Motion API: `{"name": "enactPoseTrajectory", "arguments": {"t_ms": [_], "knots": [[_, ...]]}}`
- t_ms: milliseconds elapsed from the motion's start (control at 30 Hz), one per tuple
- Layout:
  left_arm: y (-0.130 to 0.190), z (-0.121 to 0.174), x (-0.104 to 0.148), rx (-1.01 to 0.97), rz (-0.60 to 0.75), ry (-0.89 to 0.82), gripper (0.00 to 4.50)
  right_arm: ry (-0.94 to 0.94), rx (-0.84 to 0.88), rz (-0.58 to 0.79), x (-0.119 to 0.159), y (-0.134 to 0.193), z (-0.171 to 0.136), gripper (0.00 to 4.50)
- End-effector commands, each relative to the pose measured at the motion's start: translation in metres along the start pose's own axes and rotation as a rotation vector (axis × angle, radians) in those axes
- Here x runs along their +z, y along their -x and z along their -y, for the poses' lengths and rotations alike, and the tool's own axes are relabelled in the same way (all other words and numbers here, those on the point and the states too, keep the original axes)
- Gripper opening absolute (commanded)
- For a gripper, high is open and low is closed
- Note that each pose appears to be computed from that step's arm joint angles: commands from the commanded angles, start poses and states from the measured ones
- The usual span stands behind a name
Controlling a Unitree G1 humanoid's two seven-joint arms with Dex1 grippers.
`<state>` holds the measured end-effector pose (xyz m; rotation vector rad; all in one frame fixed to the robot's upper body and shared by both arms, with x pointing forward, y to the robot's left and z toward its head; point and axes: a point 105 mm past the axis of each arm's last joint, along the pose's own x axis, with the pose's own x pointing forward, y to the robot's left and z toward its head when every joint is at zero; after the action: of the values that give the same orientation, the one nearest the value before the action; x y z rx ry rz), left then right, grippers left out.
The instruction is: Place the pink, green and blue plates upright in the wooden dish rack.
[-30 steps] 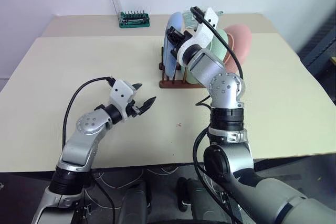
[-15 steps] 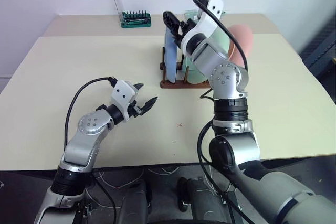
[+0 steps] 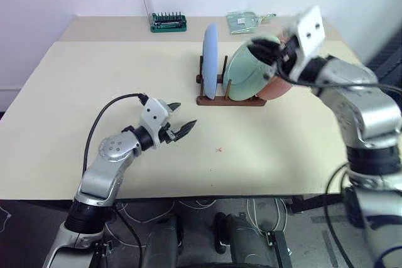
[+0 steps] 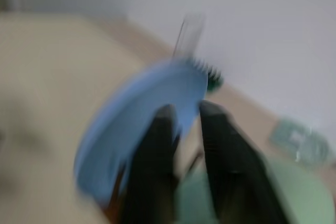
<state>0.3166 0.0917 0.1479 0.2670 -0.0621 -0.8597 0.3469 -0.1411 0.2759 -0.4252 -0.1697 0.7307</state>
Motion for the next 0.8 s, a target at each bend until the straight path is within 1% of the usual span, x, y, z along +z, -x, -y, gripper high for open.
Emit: {"name": "enactPoseTrajectory", "arguments": {"t_ms": [33,167,300,400,533,633,733,800], "knots": [[-0.005,0.018,0.013,-0.122,0.038,-0.01,3.52,0.05,-0.017,-0.035,0.008,0.025,0.007,0.08],[-0.011,0.034,0.013,-0.22,0.032,-0.004,3.52,0.113,-0.135,-0.234,-0.03,0.041,0.024,0.08],[-0.015,0.038,0.014,-0.235,0.039,-0.001,3.52,0.118,-0.144,-0.291,-0.044,0.042,0.024,0.08],[-0.016,0.038,0.015,-0.231,0.043,-0.005,3.52,0.155,-0.152,-0.347,-0.058,0.041,0.025,0.08],[-0.016,0.038,0.015,-0.223,0.043,-0.008,3.52,0.144,-0.14,-0.332,-0.062,0.031,0.023,0.08],[-0.014,0.038,0.015,-0.212,0.041,-0.009,3.52,0.163,-0.111,-0.315,-0.063,0.017,0.017,0.08],[-0.013,0.039,0.016,-0.205,0.043,-0.013,3.52,0.196,-0.081,-0.289,-0.06,0.003,0.012,0.08],[-0.013,0.038,0.016,-0.194,0.041,-0.018,3.52,0.212,-0.062,-0.247,-0.052,-0.004,0.009,0.08]]}}
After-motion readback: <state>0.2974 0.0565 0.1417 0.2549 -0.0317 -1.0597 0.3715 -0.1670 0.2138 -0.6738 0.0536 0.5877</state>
